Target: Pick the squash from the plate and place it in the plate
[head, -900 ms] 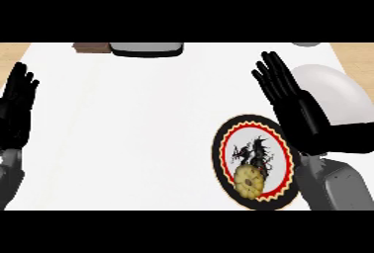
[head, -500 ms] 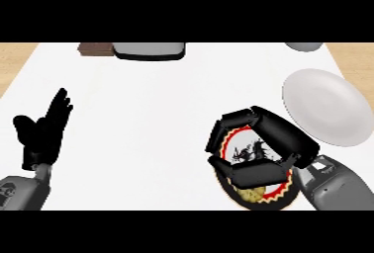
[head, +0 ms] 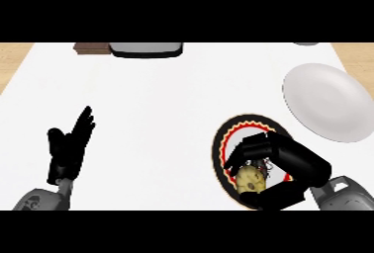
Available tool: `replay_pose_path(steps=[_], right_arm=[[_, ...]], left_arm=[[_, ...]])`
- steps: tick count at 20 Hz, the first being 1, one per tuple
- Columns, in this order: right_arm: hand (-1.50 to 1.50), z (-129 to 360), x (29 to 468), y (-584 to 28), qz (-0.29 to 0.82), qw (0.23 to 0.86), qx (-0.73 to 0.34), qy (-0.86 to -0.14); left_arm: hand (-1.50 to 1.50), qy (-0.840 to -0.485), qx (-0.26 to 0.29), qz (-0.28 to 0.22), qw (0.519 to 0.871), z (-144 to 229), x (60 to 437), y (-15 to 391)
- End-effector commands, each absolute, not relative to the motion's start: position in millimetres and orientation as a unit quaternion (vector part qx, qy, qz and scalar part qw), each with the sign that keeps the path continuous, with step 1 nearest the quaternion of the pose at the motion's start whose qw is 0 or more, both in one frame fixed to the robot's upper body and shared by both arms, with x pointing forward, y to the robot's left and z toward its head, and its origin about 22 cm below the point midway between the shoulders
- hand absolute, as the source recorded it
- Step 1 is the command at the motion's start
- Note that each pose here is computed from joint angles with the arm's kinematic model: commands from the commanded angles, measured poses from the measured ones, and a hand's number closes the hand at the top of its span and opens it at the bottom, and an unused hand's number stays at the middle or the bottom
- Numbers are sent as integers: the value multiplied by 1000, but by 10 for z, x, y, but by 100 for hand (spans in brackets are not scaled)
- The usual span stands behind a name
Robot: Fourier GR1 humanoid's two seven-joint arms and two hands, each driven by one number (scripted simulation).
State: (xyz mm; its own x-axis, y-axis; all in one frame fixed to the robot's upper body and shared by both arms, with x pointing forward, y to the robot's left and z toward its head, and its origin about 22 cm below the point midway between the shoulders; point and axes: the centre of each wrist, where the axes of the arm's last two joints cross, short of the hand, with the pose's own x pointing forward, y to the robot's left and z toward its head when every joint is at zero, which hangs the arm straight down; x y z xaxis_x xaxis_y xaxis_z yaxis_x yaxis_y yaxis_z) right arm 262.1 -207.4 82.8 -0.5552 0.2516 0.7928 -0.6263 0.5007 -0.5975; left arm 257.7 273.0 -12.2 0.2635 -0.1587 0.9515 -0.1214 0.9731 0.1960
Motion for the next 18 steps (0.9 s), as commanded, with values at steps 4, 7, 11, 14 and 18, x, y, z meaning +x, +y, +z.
replay_pose_path(steps=[4,7,11,14,18], right_arm=[[-150,554,2625,-2413,629,377,142,-665],[-150,666,2698,-2317,687,317,60,-651],[-150,902,2658,-2174,723,263,-29,-638],[-150,947,2564,-1939,763,245,-52,-596],[-150,1077,2547,-1785,819,251,-88,-509]], left_arm=[[0,-605,108,-15,789,-144,2469,2497],[0,-598,103,-12,795,-118,2491,2448],[0,-597,114,-16,794,-93,2419,2558],[0,-601,112,-14,791,-110,2315,2486],[0,-599,114,-22,792,-35,2411,2462]])
